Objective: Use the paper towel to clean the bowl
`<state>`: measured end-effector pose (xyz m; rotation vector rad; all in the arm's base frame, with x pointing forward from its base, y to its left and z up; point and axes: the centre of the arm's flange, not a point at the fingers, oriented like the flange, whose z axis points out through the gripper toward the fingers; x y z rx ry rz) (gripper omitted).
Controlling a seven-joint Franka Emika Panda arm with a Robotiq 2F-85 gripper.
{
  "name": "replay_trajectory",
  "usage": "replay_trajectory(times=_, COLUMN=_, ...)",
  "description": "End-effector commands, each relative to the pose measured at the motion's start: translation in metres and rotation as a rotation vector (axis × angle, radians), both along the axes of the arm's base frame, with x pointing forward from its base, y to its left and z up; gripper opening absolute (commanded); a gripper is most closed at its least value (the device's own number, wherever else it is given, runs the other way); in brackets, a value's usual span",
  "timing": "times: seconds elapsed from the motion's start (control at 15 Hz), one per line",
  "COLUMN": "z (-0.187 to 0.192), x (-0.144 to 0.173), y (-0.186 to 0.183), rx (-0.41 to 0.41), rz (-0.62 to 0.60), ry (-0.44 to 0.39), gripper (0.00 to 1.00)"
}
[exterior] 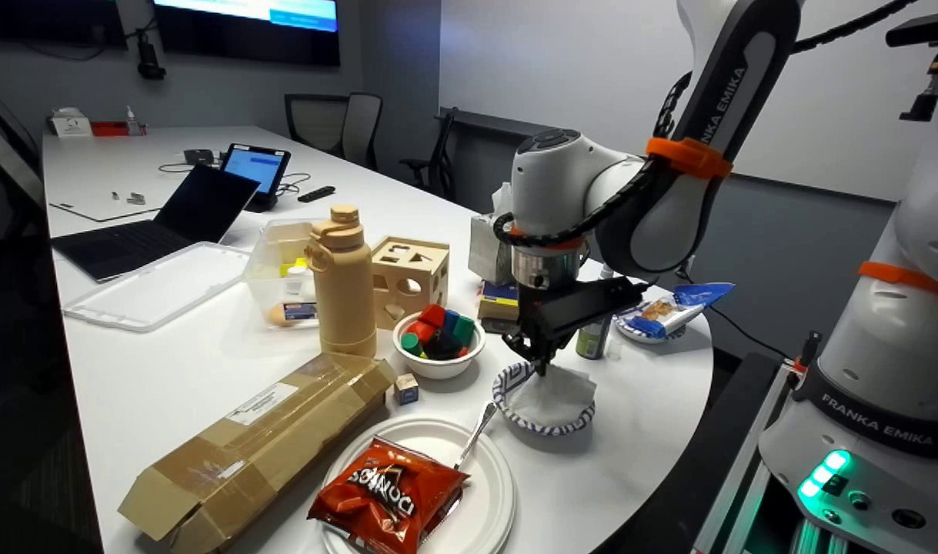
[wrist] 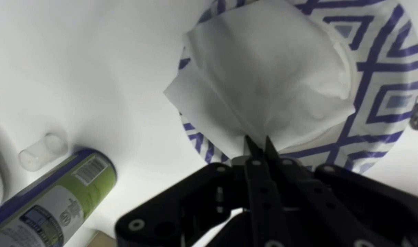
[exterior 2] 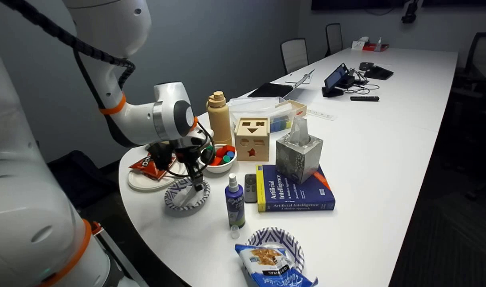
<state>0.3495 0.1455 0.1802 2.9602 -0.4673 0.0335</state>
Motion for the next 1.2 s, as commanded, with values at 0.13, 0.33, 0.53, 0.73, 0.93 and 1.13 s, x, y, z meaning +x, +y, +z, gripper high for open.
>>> replay_trajectory(times=0.13, z=0.01, x=0.002, y=0.003, rx=0.083, rz=-0.045, ry=-0.066, gripper=0.01)
replay_trajectory(times=0.33, z=0.026, x=0.008, y=-0.003, rx=0.092, rz=-0.112, ry=-0.143, gripper=0.01)
replay_trajectory(times=0.53, z=0.046, x=0.011, y=-0.01, rx=0.056, rz=-0.153, ry=-0.197, gripper=0.01)
replay_trajectory(times=0.73, z=0.073, x=0.009, y=-0.019, rx=-0.056, rz=-0.175, ry=-0.215, gripper=0.01)
replay_trajectory(times=0.93, z=0.096, x=0.0, y=-0.025, rx=-0.225, rz=-0.207, ry=-0.229, gripper=0.01)
replay_trajectory(times=1.13, z=0.108, x=-0.01, y=-0.026, rx=-0.38, rz=-0.239, ry=-0.214, gripper=0.01)
